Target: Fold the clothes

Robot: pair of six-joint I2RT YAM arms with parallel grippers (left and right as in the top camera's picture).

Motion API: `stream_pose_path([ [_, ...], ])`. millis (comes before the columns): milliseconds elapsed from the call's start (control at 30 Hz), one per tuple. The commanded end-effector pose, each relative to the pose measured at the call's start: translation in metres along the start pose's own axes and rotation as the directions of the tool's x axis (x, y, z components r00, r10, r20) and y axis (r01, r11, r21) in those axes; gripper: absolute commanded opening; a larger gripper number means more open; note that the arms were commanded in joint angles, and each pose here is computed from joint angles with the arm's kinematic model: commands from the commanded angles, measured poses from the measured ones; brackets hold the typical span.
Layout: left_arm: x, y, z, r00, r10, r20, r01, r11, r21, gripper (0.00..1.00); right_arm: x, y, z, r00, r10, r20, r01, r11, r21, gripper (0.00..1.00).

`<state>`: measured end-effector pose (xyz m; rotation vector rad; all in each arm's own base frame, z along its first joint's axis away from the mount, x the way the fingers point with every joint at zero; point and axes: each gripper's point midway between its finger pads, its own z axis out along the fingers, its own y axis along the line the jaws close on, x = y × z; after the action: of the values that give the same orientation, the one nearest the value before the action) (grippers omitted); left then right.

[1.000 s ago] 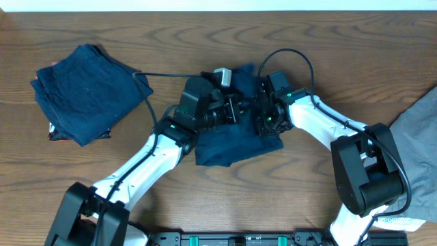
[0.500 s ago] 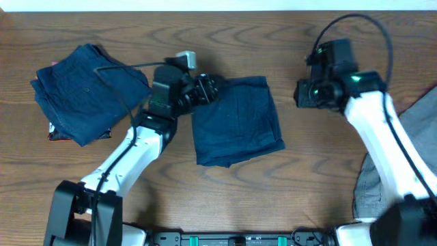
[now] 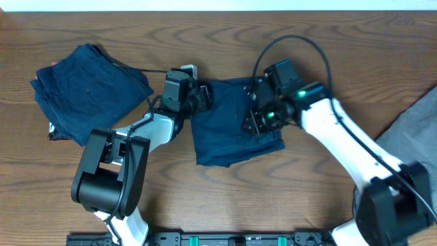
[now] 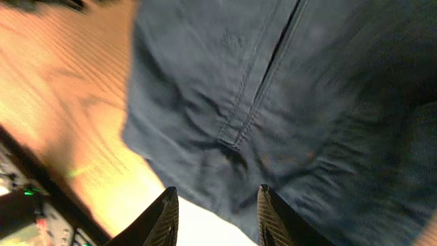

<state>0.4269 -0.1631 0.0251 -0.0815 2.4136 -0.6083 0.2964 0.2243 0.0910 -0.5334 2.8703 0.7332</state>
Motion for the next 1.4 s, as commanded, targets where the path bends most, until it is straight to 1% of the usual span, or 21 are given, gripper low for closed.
stream_pose_path([
  [0,0.010,0.011,0.002,0.998,0.020,-0.055,-0.023,0.999,-0.044,0.55,0.025,-0.022,0.034,0.992,0.071,-0.107,-0.065,0.996,0.063,0.32],
  [67,0.028,0.018,0.000,0.992,0.002,-0.127,-0.011,0.997,-0.071,0.55,0.037,-0.041,0.047,0.981,0.121,-0.150,-0.101,0.986,0.131,0.26],
  [100,0.039,0.020,-0.002,0.985,-0.013,-0.174,-0.001,0.997,-0.081,0.55,0.041,-0.054,0.052,0.974,0.160,-0.158,-0.130,0.975,0.182,0.25],
  [133,0.049,0.022,-0.005,0.976,-0.026,-0.215,0.008,0.996,-0.087,0.52,0.042,-0.066,0.054,0.968,0.202,-0.151,-0.163,0.958,0.234,0.25],
  [200,0.073,0.023,-0.012,0.948,-0.060,-0.312,0.033,0.995,-0.093,0.44,0.041,-0.096,0.050,0.960,0.260,-0.108,-0.207,0.912,0.353,0.26],
  [300,0.105,0.016,-0.029,0.884,-0.113,-0.454,0.089,0.993,-0.073,0.42,0.021,-0.137,0.031,0.968,0.251,0.013,-0.224,0.839,0.496,0.27],
  [333,0.112,0.011,-0.034,0.862,-0.129,-0.490,0.114,0.992,-0.060,0.39,0.013,-0.148,0.024,0.971,0.234,0.052,-0.226,0.819,0.528,0.30],
  [367,0.119,0.004,-0.040,0.839,-0.146,-0.524,0.146,0.988,-0.041,0.37,0.003,-0.157,0.018,0.973,0.213,0.092,-0.228,0.803,0.551,0.35],
  [400,0.125,-0.005,-0.048,0.811,-0.165,-0.561,0.185,0.983,-0.021,0.37,-0.010,-0.166,0.011,0.973,0.185,0.141,-0.233,0.790,0.568,0.43],
  [433,0.129,-0.012,-0.054,0.792,-0.172,-0.586,0.208,0.978,-0.005,0.37,-0.024,-0.171,0.006,0.971,0.156,0.181,-0.232,0.791,0.567,0.47],
  [533,0.134,-0.031,-0.075,0.757,-0.169,-0.631,0.239,0.971,0.027,0.39,-0.055,-0.173,-0.003,0.964,0.079,0.253,-0.205,0.825,0.527,0.48],
  [600,0.123,-0.041,-0.088,0.782,-0.144,-0.606,0.224,0.973,0.057,0.45,-0.068,-0.168,-0.009,0.958,0.068,0.277,-0.203,0.845,0.495,0.50],
  [667,0.101,-0.051,-0.097,0.837,-0.106,-0.537,0.194,0.975,0.109,0.54,-0.076,-0.163,-0.015,0.956,0.064,0.287,-0.201,0.854,0.480,0.52],
  [700,0.085,-0.055,-0.101,0.877,-0.080,-0.474,0.161,0.978,0.133,0.62,-0.079,-0.160,-0.020,0.955,0.063,0.289,-0.200,0.857,0.475,0.53],
  [767,0.051,-0.054,-0.105,0.944,-0.035,-0.329,0.081,0.988,0.128,0.99,-0.082,-0.148,-0.027,0.955,0.059,0.290,-0.190,0.874,0.448,0.54],
  [800,0.028,-0.051,-0.108,0.974,0.009,-0.225,0.016,0.994,0.111,0.98,-0.083,-0.138,-0.031,0.955,0.054,0.291,-0.178,0.889,0.421,0.56],
  [900,-0.013,-0.052,-0.110,0.994,0.101,-0.044,-0.096,0.990,0.103,0.98,-0.079,-0.113,-0.040,0.958,0.049,0.284,-0.151,0.925,0.348,0.58],
  [1000,-0.030,-0.048,-0.101,0.986,0.163,0.025,-0.165,0.980,0.109,0.98,-0.071,-0.097,-0.043,0.964,0.058,0.259,-0.136,0.946,0.294,0.59],
  [1100,-0.029,-0.034,-0.080,0.977,0.212,0.020,-0.213,0.972,0.093,0.98,-0.059,-0.092,-0.043,0.972,0.083,0.222,-0.146,0.947,0.285,0.61],
  [1200,-0.015,-0.019,-0.055,0.971,0.236,-0.038,-0.232,0.968,0.091,0.98,-0.049,-0.088,-0.039,0.977,0.108,0.184,-0.156,0.949,0.275,0.63],
  [1367,0.010,-0.028,-0.028,0.959,0.253,-0.129,-0.219,0.948,0.231,0.98,-0.041,-0.088,-0.037,0.979,0.131,0.157,-0.170,0.947,0.271,0.65],
])
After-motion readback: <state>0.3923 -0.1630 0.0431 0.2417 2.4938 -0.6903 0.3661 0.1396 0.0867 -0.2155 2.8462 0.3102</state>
